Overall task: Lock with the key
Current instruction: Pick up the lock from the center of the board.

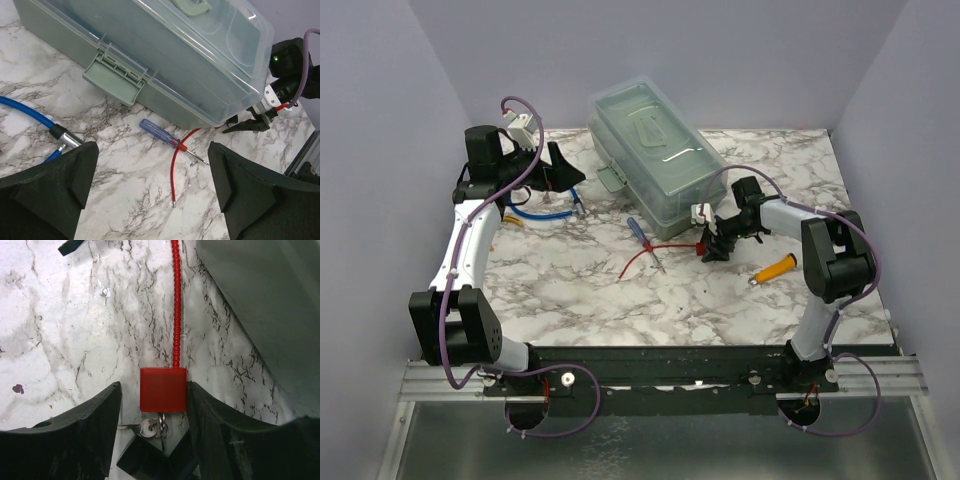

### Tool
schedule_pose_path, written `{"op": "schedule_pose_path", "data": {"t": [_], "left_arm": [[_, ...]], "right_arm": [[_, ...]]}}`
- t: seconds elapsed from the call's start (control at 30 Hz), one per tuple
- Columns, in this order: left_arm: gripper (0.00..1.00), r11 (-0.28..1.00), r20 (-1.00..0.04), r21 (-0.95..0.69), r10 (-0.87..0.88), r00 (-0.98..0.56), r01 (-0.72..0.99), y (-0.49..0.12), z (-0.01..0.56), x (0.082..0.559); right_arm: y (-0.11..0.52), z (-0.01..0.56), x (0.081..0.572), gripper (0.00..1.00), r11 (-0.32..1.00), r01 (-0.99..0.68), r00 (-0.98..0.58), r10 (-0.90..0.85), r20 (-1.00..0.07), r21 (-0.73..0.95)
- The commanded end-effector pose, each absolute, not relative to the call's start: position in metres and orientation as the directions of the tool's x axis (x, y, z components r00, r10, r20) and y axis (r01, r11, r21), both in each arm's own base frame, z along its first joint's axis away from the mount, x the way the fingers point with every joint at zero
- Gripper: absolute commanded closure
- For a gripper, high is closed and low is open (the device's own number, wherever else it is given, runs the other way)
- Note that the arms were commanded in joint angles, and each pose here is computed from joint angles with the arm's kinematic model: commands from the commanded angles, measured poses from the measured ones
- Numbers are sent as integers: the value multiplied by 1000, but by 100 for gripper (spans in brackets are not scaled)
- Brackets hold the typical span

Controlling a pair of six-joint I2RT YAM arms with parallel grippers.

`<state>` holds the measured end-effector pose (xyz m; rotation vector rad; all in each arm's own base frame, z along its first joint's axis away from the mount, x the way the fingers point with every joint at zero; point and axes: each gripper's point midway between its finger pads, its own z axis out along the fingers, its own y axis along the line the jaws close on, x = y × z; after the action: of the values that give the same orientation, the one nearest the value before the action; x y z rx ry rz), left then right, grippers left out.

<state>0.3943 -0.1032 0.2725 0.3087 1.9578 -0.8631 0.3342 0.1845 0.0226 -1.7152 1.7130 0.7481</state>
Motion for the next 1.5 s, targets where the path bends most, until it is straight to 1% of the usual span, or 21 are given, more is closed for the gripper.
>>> {"op": "schedule_pose_path", "data": {"t": [0.0,0.13,0.2,0.37,0.57,0.7,0.87,1.07,1.2,1.47], "left_arm": [[1,705,-875,-405,-113,-471,582,-106,290,388],[1,708,-878,-400,-113,-466,582,-105,291,388],[1,714,-881,-393,-111,-460,580,-104,293,388],[1,723,-885,-384,-111,-453,574,-102,295,388],[1,725,-883,-387,-112,-456,570,-102,294,390],[1,729,-884,-384,-112,-455,566,-101,293,391],[1,749,-887,-372,-113,-448,548,-98,293,394],[1,744,-881,-383,-117,-458,548,-98,292,398],[1,735,-874,-399,-124,-470,548,-100,291,402],[1,737,-887,-379,-116,-447,560,-101,301,407]], "right_arm": [[187,10,321,41,-24,-1000,4,-682,-731,17],[191,1,325,42,3,-1000,10,-702,-712,-17],[189,-2,327,46,16,-1000,8,-714,-700,-27],[180,8,335,63,72,-994,5,-743,-669,-87],[169,37,352,84,158,-972,-13,-770,-638,-171],[160,55,356,99,193,-956,-19,-790,-613,-220],[149,78,352,100,220,-935,-14,-807,-590,-278],[126,97,346,99,221,-903,-1,-859,-513,-368],[121,124,341,99,232,-878,18,-857,-516,-417],[114,168,335,100,251,-832,48,-856,-515,-495]]}}
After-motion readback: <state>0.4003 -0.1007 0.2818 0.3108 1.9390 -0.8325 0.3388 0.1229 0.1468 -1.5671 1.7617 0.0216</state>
